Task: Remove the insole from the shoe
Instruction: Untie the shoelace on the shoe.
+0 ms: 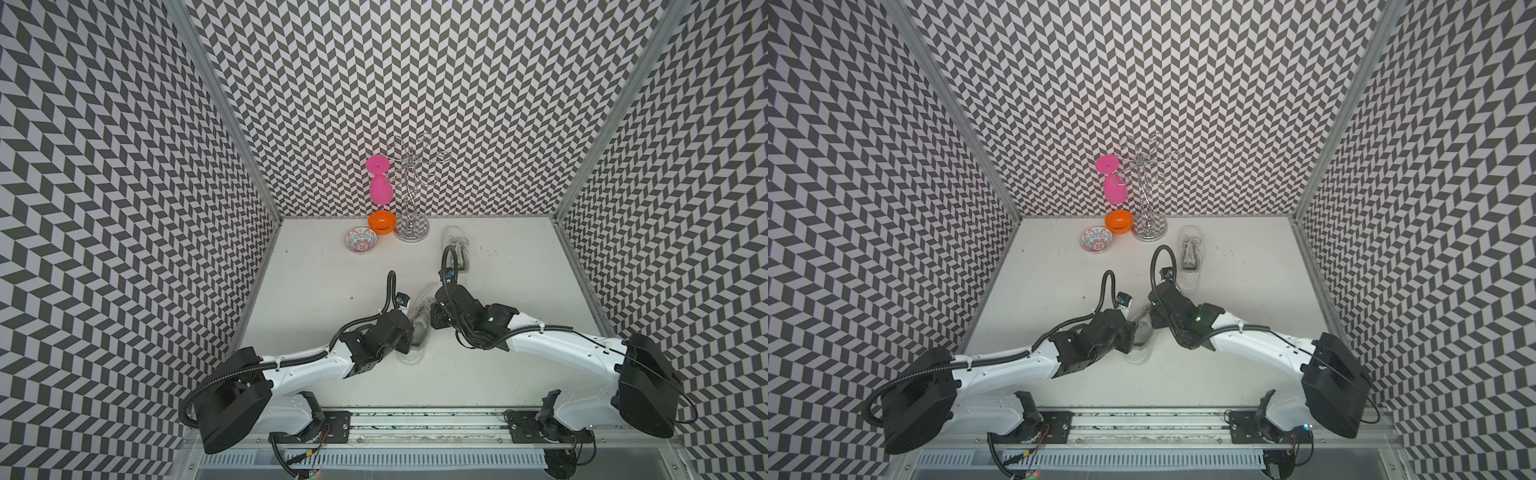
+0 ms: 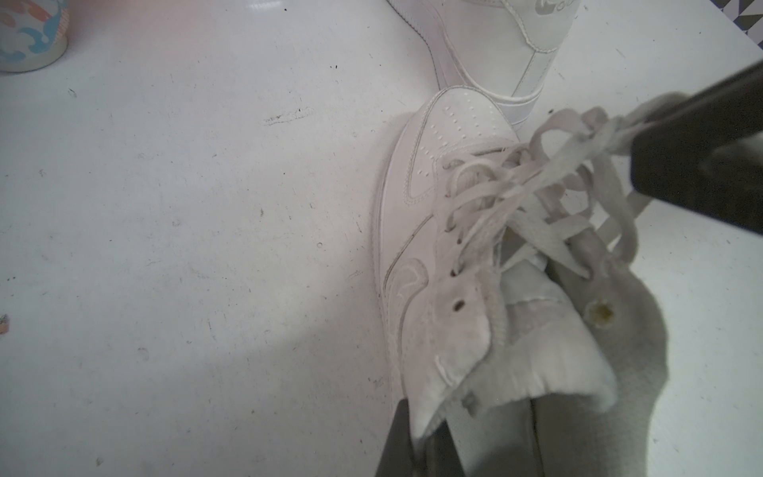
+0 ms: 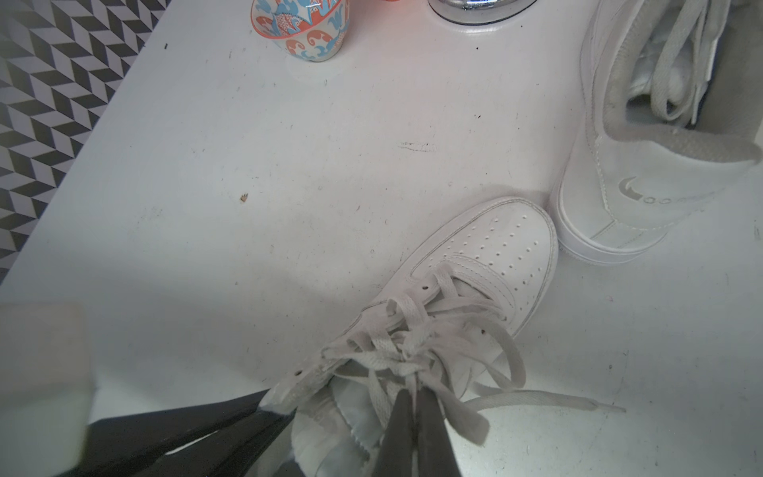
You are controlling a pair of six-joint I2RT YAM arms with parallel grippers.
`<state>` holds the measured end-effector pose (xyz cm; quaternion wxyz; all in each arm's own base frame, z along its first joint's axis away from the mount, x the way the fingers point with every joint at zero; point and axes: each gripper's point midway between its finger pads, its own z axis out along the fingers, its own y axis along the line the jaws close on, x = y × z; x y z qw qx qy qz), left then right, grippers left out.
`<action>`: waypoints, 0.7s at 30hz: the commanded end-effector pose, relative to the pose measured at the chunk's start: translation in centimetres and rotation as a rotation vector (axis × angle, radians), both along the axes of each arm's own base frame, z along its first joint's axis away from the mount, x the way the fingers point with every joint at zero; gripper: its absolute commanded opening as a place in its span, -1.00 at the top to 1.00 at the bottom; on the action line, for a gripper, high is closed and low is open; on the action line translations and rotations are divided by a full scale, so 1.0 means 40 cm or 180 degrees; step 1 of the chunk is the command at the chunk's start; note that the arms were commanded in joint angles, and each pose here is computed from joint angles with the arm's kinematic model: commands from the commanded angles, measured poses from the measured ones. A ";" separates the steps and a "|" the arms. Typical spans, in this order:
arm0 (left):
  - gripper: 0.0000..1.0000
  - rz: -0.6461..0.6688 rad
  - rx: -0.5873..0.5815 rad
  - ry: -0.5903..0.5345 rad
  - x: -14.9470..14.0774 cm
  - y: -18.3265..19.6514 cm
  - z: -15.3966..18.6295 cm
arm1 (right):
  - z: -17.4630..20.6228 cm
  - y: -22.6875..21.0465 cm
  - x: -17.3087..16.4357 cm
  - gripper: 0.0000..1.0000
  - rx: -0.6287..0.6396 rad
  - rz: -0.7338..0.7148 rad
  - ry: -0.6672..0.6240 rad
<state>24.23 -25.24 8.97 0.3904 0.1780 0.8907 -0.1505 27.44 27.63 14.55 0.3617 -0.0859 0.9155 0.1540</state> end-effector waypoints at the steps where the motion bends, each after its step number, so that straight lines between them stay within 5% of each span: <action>1: 1.00 0.0251 0.0448 0.0170 -0.009 0.077 -0.086 | 0.041 -0.022 0.000 0.99 0.0035 -0.0083 -0.0160; 11: 1.00 0.0396 0.0475 0.0178 -0.001 0.097 -0.090 | 0.110 -0.123 -0.005 1.00 0.0174 -0.0231 -0.0444; 21: 1.00 0.0386 0.0457 0.0174 -0.002 0.096 -0.087 | 0.174 -0.384 0.061 1.00 0.0202 -0.1045 -0.0685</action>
